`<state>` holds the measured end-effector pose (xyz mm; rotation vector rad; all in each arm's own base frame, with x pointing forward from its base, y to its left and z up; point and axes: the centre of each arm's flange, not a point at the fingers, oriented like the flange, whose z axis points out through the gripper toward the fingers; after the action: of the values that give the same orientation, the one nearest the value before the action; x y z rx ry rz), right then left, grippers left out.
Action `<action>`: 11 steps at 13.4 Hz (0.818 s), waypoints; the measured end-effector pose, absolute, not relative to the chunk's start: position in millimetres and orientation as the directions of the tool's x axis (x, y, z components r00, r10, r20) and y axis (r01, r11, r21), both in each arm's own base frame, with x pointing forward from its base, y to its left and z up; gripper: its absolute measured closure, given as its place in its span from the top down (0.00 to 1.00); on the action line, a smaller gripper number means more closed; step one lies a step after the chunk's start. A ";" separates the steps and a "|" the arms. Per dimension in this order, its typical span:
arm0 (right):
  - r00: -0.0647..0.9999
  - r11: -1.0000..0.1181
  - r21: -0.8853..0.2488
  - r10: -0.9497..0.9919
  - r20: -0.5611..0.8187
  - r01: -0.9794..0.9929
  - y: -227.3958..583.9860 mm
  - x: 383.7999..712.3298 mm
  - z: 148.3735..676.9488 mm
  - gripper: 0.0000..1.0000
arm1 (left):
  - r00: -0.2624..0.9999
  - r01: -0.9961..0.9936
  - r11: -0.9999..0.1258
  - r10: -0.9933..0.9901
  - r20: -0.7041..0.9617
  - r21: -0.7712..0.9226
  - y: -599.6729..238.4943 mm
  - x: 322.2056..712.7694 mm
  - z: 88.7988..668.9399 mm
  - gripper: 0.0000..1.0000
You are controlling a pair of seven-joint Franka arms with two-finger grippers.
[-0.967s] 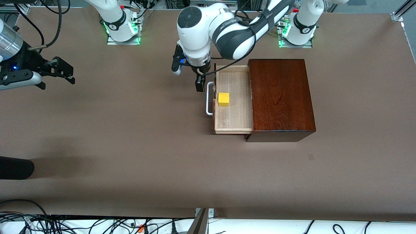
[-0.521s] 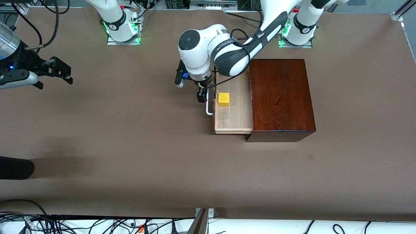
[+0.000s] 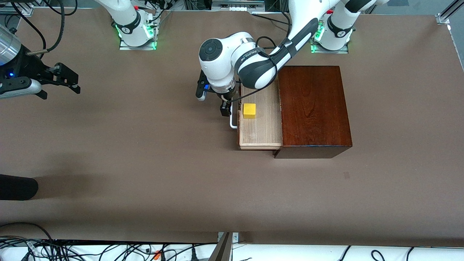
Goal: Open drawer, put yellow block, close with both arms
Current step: 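Move the left gripper down to the drawer front beside the handle, then push the drawer shut into the box with the left gripper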
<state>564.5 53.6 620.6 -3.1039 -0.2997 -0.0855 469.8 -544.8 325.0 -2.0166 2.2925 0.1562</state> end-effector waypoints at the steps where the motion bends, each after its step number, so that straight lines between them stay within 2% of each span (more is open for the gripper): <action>1: 0.981 -0.981 -0.019 0.191 0.039 0.192 53.4 562.4 619.3 1.00 | -0.131 -0.991 0.131 -0.982 -0.139 0.011 -544.0 470.9 324.7 1.00; 11: 0.986 -0.985 -0.022 0.169 0.006 0.169 40.3 559.7 617.1 1.00 | -0.144 -0.989 0.144 -0.972 -0.187 0.014 -538.2 472.1 319.7 1.00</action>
<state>559.7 40.3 617.1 -3.1081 -0.2643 -0.0070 472.1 -538.2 319.7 -1.9620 2.2711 0.2010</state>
